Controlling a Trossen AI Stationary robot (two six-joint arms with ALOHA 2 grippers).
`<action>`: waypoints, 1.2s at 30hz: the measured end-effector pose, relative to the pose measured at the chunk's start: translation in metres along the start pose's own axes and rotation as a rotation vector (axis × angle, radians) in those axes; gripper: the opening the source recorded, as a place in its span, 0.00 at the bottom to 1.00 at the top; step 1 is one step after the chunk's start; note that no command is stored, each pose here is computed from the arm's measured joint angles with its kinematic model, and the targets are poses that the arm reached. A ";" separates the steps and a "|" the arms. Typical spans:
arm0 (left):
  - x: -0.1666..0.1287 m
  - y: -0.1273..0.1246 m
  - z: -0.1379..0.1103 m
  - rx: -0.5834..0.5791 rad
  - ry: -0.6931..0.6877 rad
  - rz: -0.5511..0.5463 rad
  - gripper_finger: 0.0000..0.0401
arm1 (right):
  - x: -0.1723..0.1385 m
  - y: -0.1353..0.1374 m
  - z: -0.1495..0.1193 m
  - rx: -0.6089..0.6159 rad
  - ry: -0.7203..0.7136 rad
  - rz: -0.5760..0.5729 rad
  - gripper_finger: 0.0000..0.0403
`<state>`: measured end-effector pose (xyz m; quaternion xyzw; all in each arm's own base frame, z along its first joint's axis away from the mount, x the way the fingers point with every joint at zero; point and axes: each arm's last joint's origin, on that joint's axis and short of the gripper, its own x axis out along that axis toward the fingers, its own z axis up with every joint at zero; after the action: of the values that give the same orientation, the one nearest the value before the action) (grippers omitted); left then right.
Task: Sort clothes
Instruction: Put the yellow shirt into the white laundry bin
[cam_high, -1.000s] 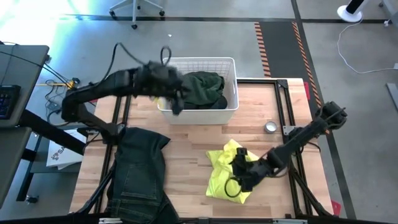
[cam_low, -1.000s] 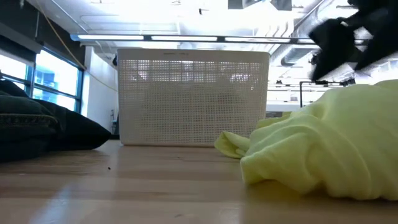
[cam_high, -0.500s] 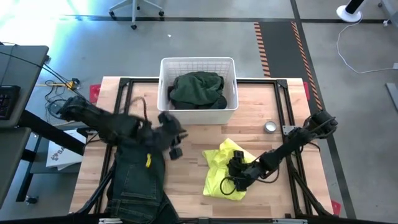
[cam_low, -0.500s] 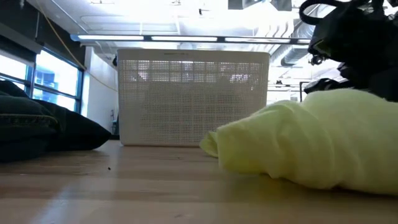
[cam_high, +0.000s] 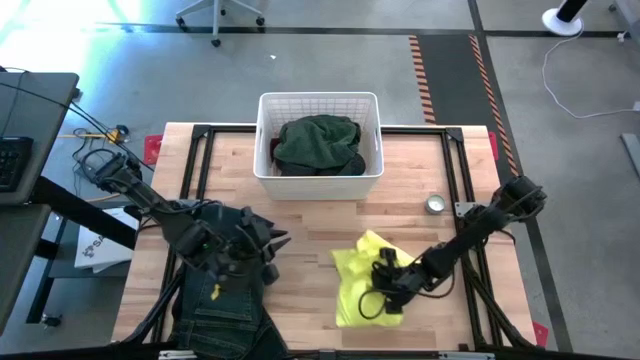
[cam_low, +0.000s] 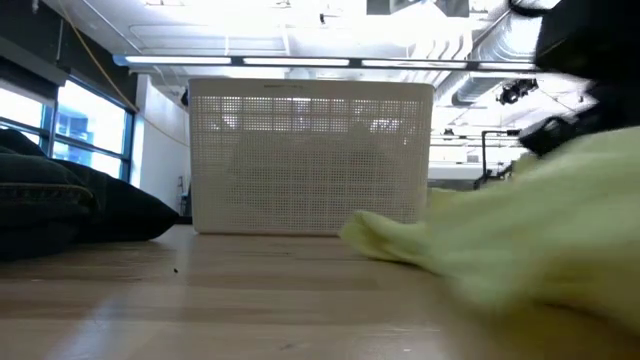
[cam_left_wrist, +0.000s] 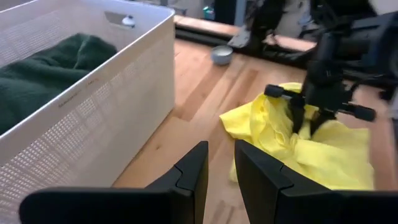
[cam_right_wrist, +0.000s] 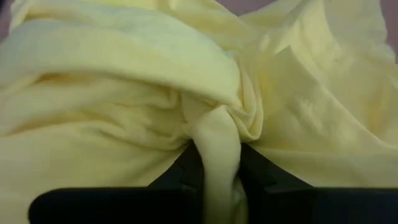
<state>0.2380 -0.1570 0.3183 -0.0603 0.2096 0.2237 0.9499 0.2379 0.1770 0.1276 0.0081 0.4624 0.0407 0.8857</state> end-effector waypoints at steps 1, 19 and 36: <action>-0.004 0.001 0.002 -0.005 -0.005 -0.012 0.19 | -0.008 0.001 0.004 -0.013 0.001 0.019 0.10; -0.082 0.003 0.003 0.016 -0.182 -0.145 0.19 | -0.226 -0.047 0.218 -0.063 -0.778 -0.344 0.10; -0.099 -0.004 -0.011 0.026 -0.251 -0.131 0.19 | -0.195 -0.272 0.275 0.529 -0.635 -0.780 0.10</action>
<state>0.1552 -0.2021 0.3509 -0.0333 0.0878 0.1642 0.9820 0.3698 -0.1030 0.4307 0.0701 0.1368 -0.4108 0.8987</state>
